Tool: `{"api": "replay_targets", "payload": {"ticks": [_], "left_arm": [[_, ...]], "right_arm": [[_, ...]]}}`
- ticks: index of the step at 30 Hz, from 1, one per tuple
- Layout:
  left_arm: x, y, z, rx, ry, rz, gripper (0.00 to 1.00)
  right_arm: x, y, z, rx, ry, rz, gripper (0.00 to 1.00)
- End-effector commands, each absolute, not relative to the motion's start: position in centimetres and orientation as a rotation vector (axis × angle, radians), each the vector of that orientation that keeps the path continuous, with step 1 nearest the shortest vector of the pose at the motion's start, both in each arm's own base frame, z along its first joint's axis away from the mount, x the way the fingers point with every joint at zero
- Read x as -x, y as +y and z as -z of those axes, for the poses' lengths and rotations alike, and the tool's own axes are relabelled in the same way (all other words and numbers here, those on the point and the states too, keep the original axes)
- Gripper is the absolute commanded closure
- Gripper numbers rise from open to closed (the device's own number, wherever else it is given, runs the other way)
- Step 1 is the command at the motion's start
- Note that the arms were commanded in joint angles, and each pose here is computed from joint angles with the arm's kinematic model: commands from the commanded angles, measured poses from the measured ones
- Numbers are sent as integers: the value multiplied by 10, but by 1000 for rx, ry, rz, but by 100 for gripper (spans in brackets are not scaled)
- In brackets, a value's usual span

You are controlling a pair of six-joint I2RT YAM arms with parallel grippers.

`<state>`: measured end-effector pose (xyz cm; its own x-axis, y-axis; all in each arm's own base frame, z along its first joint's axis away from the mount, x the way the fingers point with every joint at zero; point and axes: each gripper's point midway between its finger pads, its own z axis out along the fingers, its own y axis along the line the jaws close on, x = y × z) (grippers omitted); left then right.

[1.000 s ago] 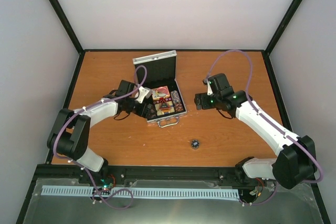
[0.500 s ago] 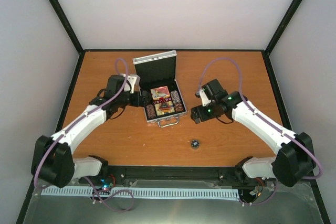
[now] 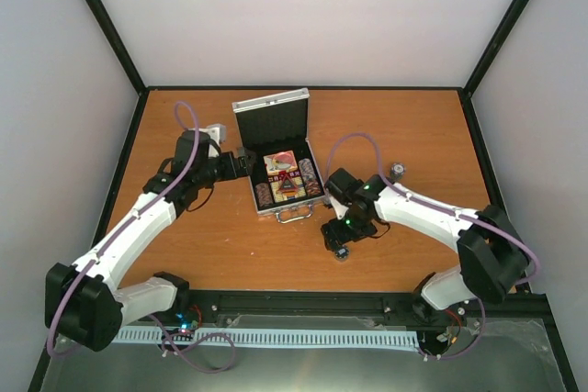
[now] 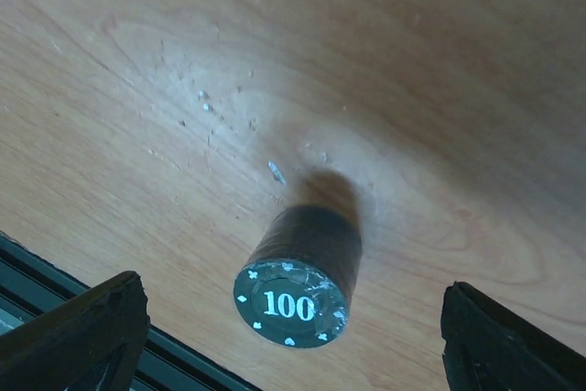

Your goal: Pack up texas hold em set

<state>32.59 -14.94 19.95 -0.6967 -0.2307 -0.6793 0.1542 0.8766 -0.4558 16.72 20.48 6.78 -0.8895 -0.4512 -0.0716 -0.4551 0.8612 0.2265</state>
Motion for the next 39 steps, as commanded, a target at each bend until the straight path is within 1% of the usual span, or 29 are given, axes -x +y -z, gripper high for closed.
{"api": "replay_targets", "payload": {"ticks": [1,6,11,17,20,21,23,28,32,36,39], "left_arm": [[-321,-154,-205,88,2256,682,2],[-323,-156,-208,45,2258,669,1],[-327,-158,-212,29,2260,667,1],[-326,-158,-207,57,2257,684,1],[-324,-158,-204,64,2265,688,1],[-324,-157,-203,65,2267,685,1],[-325,-157,-204,68,2265,682,1],[-325,-168,-210,-2,2270,734,0],[-317,-188,-206,-120,2328,838,0],[-299,-210,-193,-199,2426,1026,1],[-287,-224,-194,-231,2448,1184,3]], "right_arm": [[-151,205,-49,725,3086,-340,14],[-140,203,-26,774,3120,-251,15],[-132,198,-12,806,3157,-120,22],[-131,192,-8,809,3143,-58,30],[-131,189,-5,826,3147,-25,36],[-132,189,-6,833,3143,-23,40],[-135,191,-9,854,3123,-25,47],[-151,203,-28,913,3043,-39,61],[-174,224,-56,912,2947,-82,63],[-201,255,-100,899,2817,-186,64],[-220,273,-134,902,2688,-265,63]]}}
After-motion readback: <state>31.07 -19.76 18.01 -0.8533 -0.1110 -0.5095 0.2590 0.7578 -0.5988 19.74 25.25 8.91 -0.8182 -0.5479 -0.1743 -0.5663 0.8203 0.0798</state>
